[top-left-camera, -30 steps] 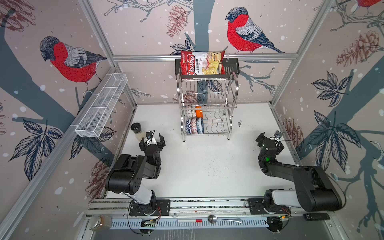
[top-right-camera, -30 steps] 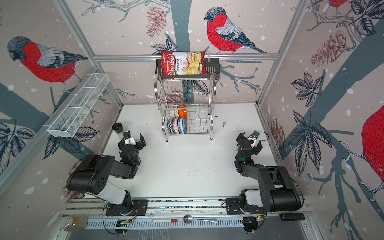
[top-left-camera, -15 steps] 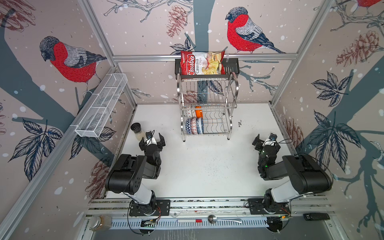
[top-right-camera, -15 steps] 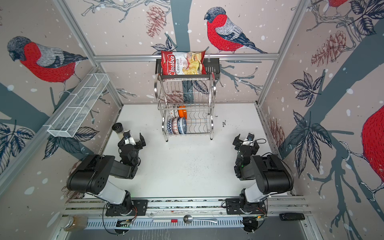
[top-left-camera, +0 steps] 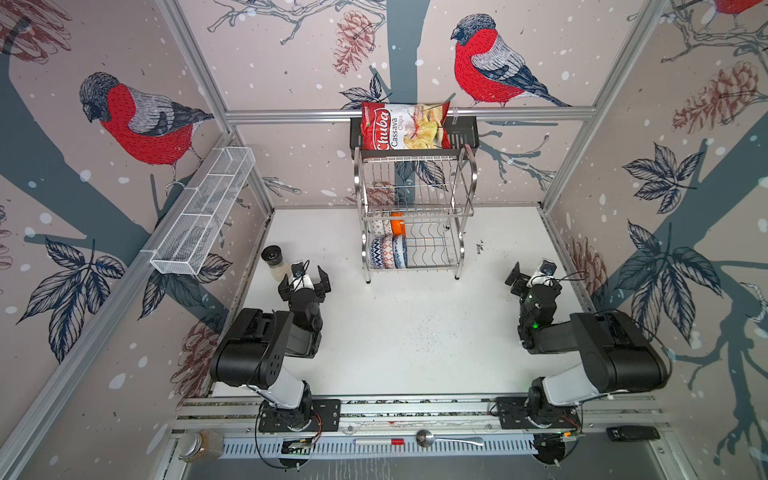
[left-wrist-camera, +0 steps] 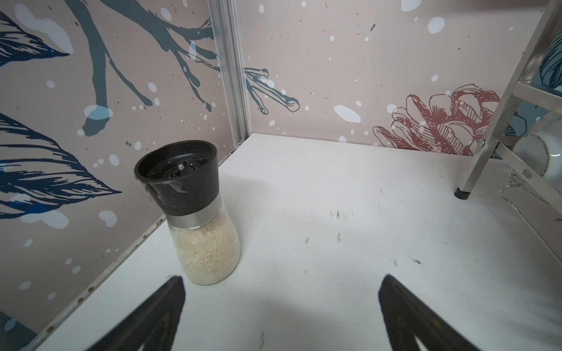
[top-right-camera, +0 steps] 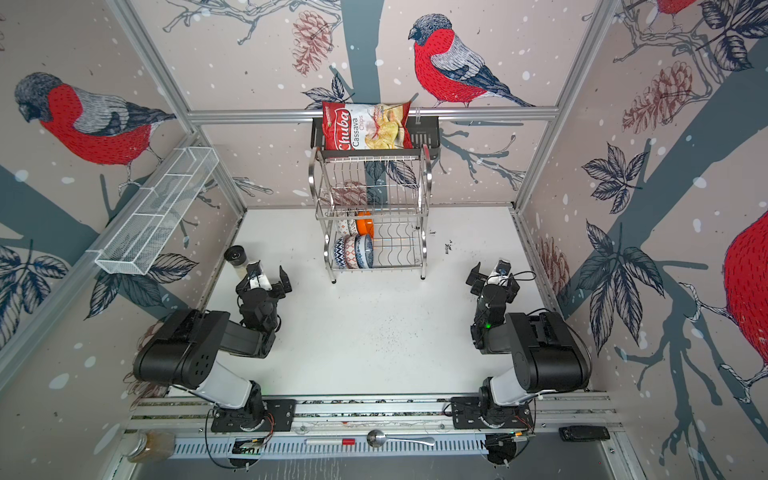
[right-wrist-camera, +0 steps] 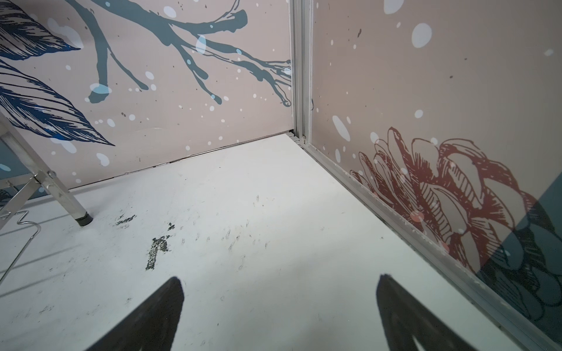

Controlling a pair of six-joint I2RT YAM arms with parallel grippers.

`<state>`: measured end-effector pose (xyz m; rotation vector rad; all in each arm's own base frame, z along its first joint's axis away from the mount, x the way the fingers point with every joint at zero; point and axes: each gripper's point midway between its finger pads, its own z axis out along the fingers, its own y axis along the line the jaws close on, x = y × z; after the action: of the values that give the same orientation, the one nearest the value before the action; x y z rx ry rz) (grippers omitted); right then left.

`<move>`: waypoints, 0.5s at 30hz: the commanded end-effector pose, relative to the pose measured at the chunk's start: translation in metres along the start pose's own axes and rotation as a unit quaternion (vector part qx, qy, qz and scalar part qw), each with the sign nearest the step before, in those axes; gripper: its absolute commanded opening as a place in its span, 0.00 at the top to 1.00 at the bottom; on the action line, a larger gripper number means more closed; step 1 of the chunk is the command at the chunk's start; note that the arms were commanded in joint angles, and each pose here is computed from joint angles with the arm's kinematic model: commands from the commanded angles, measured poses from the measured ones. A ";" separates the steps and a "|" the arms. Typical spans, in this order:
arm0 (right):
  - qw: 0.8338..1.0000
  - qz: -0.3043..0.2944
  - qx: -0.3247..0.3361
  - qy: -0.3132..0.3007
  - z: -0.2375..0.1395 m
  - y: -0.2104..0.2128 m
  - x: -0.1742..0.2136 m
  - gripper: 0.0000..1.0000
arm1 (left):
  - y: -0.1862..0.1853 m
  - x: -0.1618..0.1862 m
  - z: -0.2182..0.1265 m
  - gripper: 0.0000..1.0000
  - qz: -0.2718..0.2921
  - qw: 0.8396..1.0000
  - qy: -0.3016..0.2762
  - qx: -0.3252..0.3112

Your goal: Load the bowls into the dish rack

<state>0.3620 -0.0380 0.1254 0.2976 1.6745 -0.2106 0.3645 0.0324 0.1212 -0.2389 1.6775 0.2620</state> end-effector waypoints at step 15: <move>1.000 0.011 -0.008 -0.005 0.000 0.002 -0.004 0.01 | -0.001 -0.013 0.001 0.01 -0.006 1.000 -0.024 0.004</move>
<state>0.3636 -0.0369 0.1249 0.2922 1.6798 -0.1982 0.3645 0.0324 0.1212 -0.2389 1.6775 0.2620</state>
